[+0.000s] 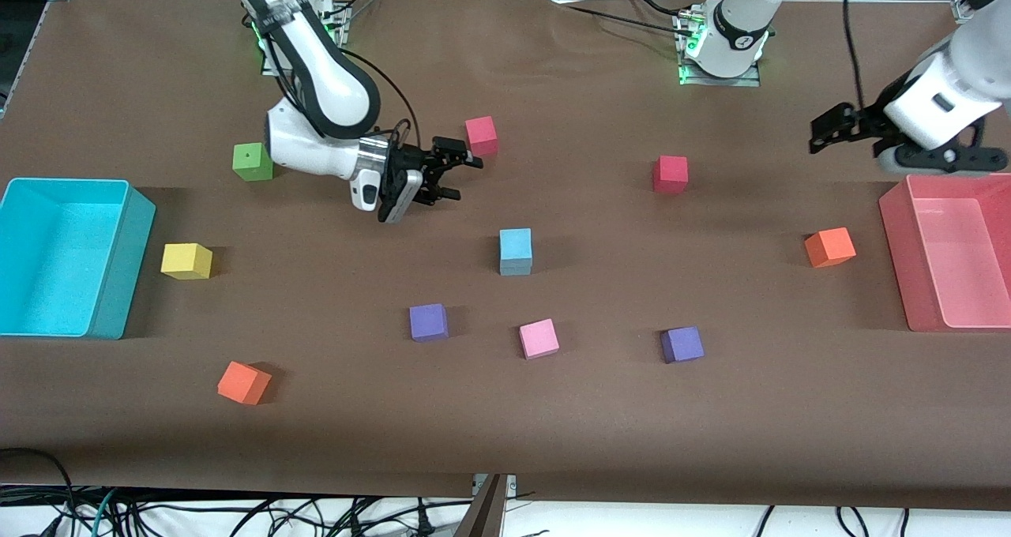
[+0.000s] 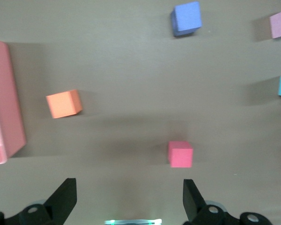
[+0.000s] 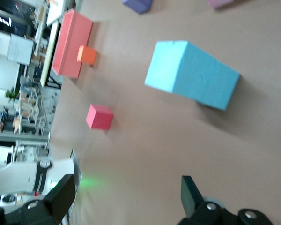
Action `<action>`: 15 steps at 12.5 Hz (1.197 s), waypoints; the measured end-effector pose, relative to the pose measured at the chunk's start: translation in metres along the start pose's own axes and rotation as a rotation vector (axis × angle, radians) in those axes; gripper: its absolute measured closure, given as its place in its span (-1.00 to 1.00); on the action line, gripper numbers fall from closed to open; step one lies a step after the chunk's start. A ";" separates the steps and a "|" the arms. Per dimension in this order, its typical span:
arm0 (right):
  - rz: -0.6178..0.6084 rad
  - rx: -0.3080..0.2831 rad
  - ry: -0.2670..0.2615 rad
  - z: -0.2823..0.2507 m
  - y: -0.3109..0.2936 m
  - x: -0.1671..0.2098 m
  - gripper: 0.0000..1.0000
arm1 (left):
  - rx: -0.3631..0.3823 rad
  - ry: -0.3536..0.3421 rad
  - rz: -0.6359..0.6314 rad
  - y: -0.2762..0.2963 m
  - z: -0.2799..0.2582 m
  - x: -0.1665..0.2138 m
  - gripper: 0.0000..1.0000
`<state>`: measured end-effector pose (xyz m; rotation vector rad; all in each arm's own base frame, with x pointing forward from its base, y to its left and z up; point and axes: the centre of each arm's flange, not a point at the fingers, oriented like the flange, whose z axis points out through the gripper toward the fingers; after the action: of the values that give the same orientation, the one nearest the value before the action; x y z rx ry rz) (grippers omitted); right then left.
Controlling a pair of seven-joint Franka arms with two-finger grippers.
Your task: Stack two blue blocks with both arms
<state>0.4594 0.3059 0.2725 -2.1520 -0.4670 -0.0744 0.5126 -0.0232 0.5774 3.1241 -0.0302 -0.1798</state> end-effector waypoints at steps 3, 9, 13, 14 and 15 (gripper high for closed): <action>-0.096 -0.129 -0.189 -0.045 0.015 -0.001 -1.00 | 0.014 0.004 0.005 0.000 -0.007 -0.007 -1.00; -0.102 -0.500 -0.355 -0.194 0.030 0.014 -1.00 | 0.014 0.000 0.004 0.000 -0.005 -0.007 -1.00; 0.005 -0.757 -0.434 -0.297 -0.013 0.054 -1.00 | 0.015 -0.001 0.005 0.000 -0.004 -0.007 -1.00; 0.014 -0.799 -0.442 -0.319 -0.034 0.064 -1.00 | 0.015 -0.003 0.005 0.000 -0.004 -0.007 -1.00; 0.027 -0.827 -0.459 -0.339 -0.051 0.070 -1.00 | 0.015 -0.008 0.006 0.001 -0.004 -0.007 -1.00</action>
<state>0.5462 0.0826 0.5273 -3.0033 -0.7619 0.2999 0.5059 -0.0236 0.5820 3.1381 -0.0406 -0.1924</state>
